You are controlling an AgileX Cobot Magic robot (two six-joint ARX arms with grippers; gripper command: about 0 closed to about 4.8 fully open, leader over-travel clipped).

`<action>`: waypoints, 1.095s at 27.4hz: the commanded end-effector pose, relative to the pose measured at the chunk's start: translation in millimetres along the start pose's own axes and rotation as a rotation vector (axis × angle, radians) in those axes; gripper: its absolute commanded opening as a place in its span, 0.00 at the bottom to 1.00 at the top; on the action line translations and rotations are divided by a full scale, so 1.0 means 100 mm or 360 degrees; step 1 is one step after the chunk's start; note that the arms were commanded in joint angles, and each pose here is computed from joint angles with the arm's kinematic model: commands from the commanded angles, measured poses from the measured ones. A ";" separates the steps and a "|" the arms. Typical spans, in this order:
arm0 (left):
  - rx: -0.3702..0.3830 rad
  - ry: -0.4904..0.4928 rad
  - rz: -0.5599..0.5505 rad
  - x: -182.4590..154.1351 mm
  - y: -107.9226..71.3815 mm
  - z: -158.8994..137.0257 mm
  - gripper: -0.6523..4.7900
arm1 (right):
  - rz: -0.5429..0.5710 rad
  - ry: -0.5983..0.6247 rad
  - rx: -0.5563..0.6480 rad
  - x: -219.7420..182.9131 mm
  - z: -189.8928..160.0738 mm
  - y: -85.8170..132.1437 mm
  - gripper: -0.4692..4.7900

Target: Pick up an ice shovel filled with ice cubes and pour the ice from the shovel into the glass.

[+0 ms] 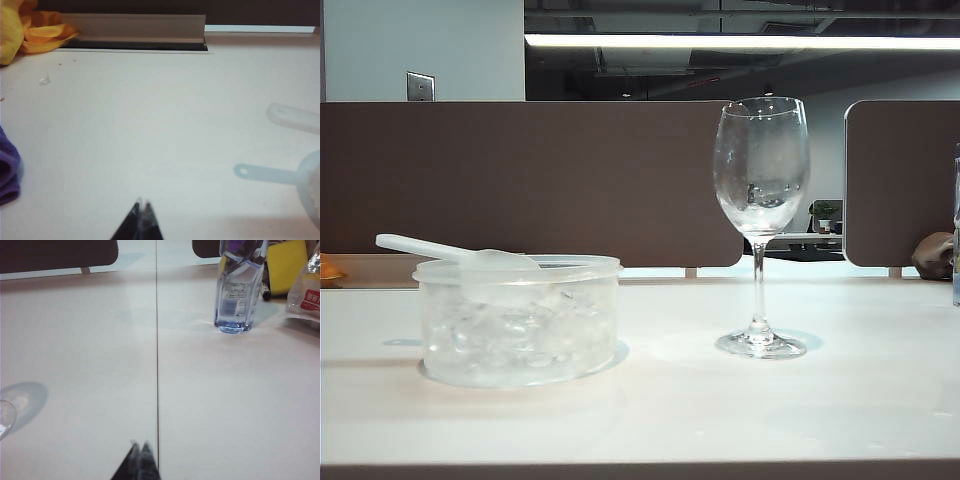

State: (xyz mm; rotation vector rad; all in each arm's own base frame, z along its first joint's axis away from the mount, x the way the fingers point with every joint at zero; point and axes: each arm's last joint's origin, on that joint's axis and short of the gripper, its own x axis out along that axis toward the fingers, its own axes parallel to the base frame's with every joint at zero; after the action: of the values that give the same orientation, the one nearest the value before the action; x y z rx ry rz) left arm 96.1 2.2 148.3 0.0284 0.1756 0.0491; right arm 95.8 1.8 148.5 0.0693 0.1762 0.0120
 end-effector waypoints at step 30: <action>0.0001 0.0013 0.0001 0.00 0.00 0.00 0.12 | 0.0119 -0.0043 0.0253 -0.10 0.24 0.04 0.08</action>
State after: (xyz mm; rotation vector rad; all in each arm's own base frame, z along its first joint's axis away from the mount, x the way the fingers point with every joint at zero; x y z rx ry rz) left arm 96.1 2.2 148.3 0.0284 0.1756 0.0491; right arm 93.9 2.7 153.5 0.2055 0.1961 0.0296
